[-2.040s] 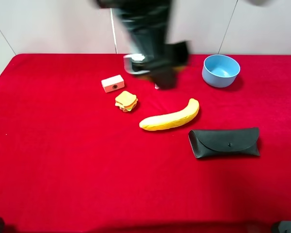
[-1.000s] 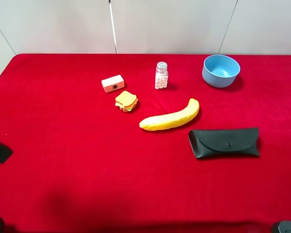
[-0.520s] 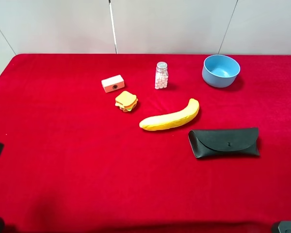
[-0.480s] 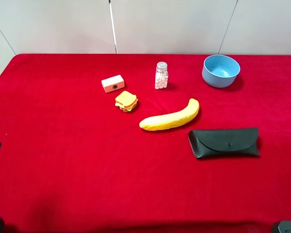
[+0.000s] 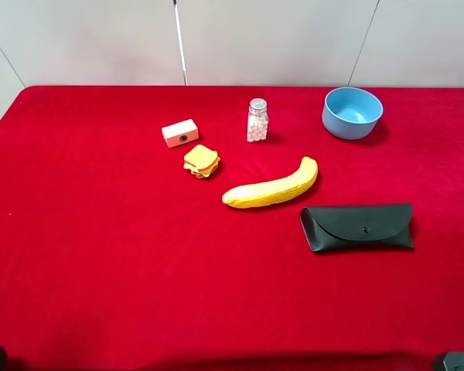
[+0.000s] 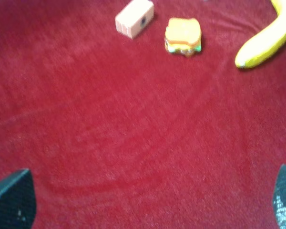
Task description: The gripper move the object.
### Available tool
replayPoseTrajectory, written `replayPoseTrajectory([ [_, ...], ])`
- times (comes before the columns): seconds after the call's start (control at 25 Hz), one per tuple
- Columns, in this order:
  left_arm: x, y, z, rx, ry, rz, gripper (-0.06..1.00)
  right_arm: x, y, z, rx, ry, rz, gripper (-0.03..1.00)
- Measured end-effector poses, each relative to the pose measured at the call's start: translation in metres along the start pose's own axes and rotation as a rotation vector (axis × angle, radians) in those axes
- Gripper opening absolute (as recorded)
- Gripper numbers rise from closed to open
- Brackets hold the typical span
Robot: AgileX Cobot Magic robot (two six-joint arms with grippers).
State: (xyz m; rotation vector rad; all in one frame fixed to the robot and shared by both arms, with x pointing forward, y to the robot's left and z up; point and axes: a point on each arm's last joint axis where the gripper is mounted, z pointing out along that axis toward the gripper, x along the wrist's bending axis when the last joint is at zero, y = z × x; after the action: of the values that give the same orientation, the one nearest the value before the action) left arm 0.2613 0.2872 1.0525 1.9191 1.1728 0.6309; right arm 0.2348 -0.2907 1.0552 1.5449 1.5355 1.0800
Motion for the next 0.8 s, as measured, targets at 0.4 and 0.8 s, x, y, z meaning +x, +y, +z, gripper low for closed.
replayPoseTrajectory([
  [0.4, -0.002, -0.024, -0.015, 0.058, 0.036, -0.022, 0.99, 0.0, 0.0, 0.0, 0.0, 0.0, 0.0, 0.69],
  [0.8, -0.003, -0.031, -0.02, 0.001, 0.133, -0.088, 0.99, 0.0, 0.0, 0.0, 0.0, 0.0, 0.0, 0.69],
])
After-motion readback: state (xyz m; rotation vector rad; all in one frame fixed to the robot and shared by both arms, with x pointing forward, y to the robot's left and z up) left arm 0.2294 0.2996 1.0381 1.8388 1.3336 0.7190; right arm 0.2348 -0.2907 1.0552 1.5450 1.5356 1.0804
